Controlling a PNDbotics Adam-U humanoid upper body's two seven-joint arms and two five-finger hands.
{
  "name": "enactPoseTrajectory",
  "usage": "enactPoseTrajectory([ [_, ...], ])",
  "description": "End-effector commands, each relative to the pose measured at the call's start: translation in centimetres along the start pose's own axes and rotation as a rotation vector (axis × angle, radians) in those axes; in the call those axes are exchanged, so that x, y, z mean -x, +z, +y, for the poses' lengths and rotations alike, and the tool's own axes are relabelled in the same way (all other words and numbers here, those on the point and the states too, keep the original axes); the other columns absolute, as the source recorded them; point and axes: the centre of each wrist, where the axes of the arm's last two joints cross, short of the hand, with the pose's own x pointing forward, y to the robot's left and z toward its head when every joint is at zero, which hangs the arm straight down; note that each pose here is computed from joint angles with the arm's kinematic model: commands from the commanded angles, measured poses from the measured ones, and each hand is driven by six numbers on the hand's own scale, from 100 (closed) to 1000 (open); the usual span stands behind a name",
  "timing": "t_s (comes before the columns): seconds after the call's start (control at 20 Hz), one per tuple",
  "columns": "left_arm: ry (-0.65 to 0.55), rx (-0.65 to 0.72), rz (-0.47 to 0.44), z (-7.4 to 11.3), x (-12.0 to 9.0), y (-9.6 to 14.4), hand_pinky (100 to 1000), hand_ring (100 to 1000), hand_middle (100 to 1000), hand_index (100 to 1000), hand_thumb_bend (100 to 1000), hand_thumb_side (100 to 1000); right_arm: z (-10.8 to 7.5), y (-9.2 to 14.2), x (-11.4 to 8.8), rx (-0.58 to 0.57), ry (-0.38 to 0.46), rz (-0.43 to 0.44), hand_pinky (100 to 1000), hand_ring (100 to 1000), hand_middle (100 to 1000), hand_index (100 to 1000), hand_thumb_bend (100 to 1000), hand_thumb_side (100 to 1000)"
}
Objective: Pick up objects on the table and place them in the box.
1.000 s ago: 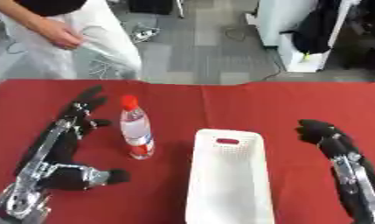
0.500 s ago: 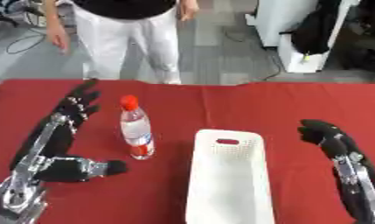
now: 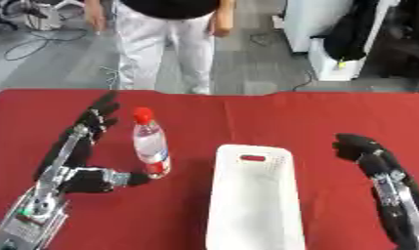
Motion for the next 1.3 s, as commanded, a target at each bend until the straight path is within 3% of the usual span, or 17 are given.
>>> enactPoseTrajectory([
  [0.05,-0.046,0.008,-0.014,1.4,0.7,-1.0,941,1000,1000,1000,999,314,-0.1,-0.5,-0.6,-0.006,0.003,-0.030,803,804,805,850,100,1000],
  [0.1,-0.049,0.013,-0.010,1.5,1.1,-1.2,945,1000,1000,1000,992,284,-0.1,-0.5,-0.6,-0.007,0.002,-0.032,803,804,805,850,100,1000],
  [0.15,-0.051,0.020,-0.006,1.6,1.4,-1.4,946,1000,1000,1000,997,316,-0.1,-0.6,-0.6,-0.009,0.001,-0.035,803,804,805,850,100,1000],
  [0.45,-0.065,0.060,0.015,1.5,2.9,-1.7,950,1000,1000,1000,991,313,-0.1,-0.9,-0.8,-0.013,-0.003,-0.047,803,804,805,850,100,1000],
  [1.3,-0.098,0.100,0.031,2.6,4.0,-2.6,941,1000,1000,1000,987,345,0.0,-1.4,-1.4,-0.008,-0.017,-0.081,803,803,804,849,100,1000],
])
